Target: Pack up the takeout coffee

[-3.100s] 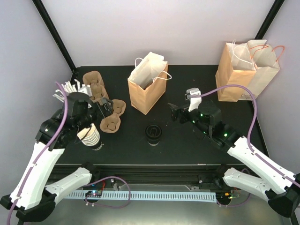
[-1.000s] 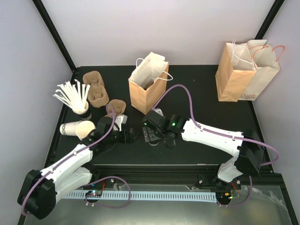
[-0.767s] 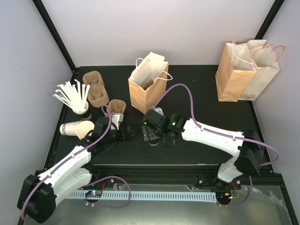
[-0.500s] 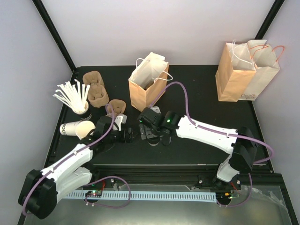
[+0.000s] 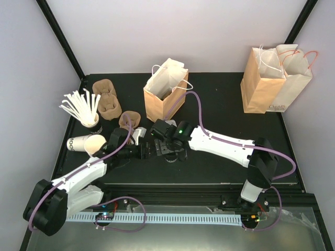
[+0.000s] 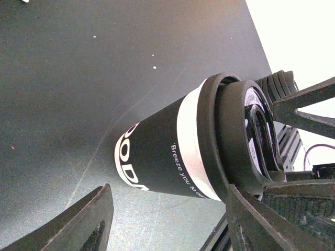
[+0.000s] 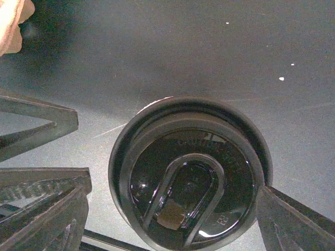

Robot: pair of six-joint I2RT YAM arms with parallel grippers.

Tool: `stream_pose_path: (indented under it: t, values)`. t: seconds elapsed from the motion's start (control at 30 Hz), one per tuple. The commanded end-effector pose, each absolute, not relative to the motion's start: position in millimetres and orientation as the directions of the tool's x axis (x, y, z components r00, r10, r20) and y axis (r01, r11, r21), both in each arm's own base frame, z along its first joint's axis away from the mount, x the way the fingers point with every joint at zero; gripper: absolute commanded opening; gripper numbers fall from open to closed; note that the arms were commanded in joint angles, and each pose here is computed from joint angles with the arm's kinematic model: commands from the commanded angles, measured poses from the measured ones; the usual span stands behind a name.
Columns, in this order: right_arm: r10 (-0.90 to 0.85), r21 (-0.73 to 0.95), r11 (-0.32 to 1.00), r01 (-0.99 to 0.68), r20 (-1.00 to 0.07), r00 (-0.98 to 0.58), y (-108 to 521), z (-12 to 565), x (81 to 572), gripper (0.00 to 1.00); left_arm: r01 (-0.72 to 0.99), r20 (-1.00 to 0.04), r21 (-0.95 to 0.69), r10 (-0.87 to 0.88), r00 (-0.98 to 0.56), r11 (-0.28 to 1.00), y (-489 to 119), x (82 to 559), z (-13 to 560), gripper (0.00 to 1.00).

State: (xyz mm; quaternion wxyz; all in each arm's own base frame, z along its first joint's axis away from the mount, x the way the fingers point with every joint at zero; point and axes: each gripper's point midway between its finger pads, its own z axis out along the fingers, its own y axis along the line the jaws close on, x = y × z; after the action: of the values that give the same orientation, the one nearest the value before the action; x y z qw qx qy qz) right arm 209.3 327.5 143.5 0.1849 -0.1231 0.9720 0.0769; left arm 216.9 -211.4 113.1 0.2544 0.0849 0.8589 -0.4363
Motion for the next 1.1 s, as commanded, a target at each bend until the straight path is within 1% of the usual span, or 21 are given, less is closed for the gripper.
stream_pose_path:
  t: [0.0, 0.3, 0.53, 0.9, 1.07]
  values:
    - [-0.198, 0.081, 0.966, -0.245, -0.374, -0.906, 327, 149, 214, 0.9, 0.402, -0.529, -0.724, -0.077, -0.845, 0.561, -218, 220, 123, 0.6]
    - [-0.189, 0.062, 0.971, -0.233, -0.402, -0.896, 321, 160, 220, 0.89, 0.403, -0.542, -0.717, -0.091, -0.835, 0.569, -217, 225, 127, 0.57]
    - [-0.186, 0.041, 0.975, -0.218, -0.383, -0.905, 315, 150, 225, 0.84, 0.406, -0.551, -0.711, -0.096, -0.829, 0.574, -217, 227, 130, 0.54]
    - [-0.214, 0.053, 0.967, -0.248, -0.356, -0.91, 327, 139, 225, 0.84, 0.404, -0.549, -0.712, -0.097, -0.83, 0.574, -218, 229, 129, 0.51]
    - [-0.211, 0.026, 0.972, -0.234, -0.349, -0.913, 322, 133, 226, 0.84, 0.405, -0.55, -0.712, -0.098, -0.829, 0.574, -217, 229, 129, 0.5]
